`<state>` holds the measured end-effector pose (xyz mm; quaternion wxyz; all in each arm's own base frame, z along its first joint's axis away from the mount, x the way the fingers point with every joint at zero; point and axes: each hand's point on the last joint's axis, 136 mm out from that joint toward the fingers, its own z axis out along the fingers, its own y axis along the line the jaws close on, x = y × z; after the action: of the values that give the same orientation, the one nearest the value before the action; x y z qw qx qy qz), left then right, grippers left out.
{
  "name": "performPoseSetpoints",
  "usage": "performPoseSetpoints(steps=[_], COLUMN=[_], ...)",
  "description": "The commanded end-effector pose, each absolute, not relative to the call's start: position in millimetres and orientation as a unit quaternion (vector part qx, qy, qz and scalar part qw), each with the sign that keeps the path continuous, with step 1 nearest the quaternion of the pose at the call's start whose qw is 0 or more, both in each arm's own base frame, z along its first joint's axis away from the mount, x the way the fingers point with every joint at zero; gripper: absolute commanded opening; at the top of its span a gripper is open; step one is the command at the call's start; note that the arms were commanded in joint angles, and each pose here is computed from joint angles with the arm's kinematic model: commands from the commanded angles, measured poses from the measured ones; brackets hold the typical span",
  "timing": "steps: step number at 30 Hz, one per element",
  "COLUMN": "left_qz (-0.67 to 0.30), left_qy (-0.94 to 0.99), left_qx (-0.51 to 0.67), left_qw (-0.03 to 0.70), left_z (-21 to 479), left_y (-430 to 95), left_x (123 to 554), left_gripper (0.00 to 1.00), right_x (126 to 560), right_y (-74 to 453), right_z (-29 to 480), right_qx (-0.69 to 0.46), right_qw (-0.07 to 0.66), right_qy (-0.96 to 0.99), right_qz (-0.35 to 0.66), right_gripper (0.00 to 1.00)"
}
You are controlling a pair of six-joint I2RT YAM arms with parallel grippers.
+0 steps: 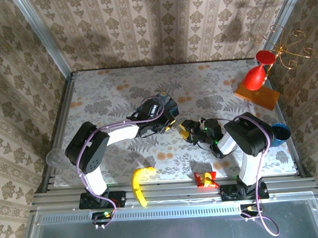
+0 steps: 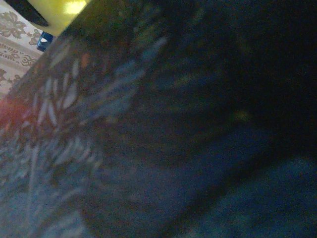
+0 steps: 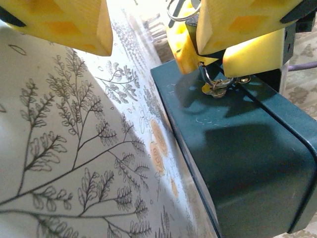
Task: Unlock the padlock with the key
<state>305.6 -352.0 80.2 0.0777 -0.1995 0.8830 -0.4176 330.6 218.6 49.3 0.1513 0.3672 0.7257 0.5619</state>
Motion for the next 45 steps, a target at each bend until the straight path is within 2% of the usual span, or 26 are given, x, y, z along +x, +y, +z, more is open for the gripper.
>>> performPoseSetpoints(steps=[1,3,7,10,13,22,28,30,31,33,41,45], left_qz=[-0.425,-0.419,-0.403,-0.393,-0.385,-0.346,-0.320,-0.316,-0.316,-0.316,-0.324,-0.339], left_qy=[0.882,0.886,0.896,0.900,0.904,0.921,0.930,0.932,0.932,0.932,0.930,0.927], left_qx=[-0.199,-0.196,-0.187,-0.186,-0.186,-0.180,-0.179,-0.179,-0.179,-0.178,-0.172,-0.163], left_qw=[0.030,0.024,0.014,0.005,0.003,0.009,0.003,0.000,-0.001,-0.003,-0.003,-0.004], left_z=[76,72,60,48,38,16,3,0,-1,-2,2,12], left_y=[-355,-354,-355,-357,-359,-359,-354,-355,-355,-357,-361,-364], left_x=[287,285,280,277,277,278,271,269,268,267,266,264], left_gripper=[0.03,0.07,0.09,0.10,0.15,0.25,0.27,0.31,0.37,0.44,0.45,0.67], right_x=[328,327,321,320,317,306,303,303,304,305,312,316], right_y=[201,195,176,164,153,144,144,146,147,147,155,157], right_z=[34,36,48,78,102,148,169,177,180,184,178,174], right_qx=[0.371,0.361,0.331,0.294,0.261,0.177,0.128,0.115,0.111,0.107,0.086,0.081], right_qw=[0.178,0.192,0.222,0.262,0.295,0.358,0.383,0.390,0.394,0.399,0.387,0.382], right_qy=[0.765,0.787,0.833,0.853,0.864,0.868,0.868,0.866,0.865,0.864,0.872,0.877], right_qz=[0.496,0.463,0.384,0.343,0.313,0.296,0.288,0.290,0.291,0.289,0.288,0.280], right_gripper=[0.48,0.49,0.51,0.52,0.52,0.55,0.63,0.65,0.74,0.77,0.78,0.75])
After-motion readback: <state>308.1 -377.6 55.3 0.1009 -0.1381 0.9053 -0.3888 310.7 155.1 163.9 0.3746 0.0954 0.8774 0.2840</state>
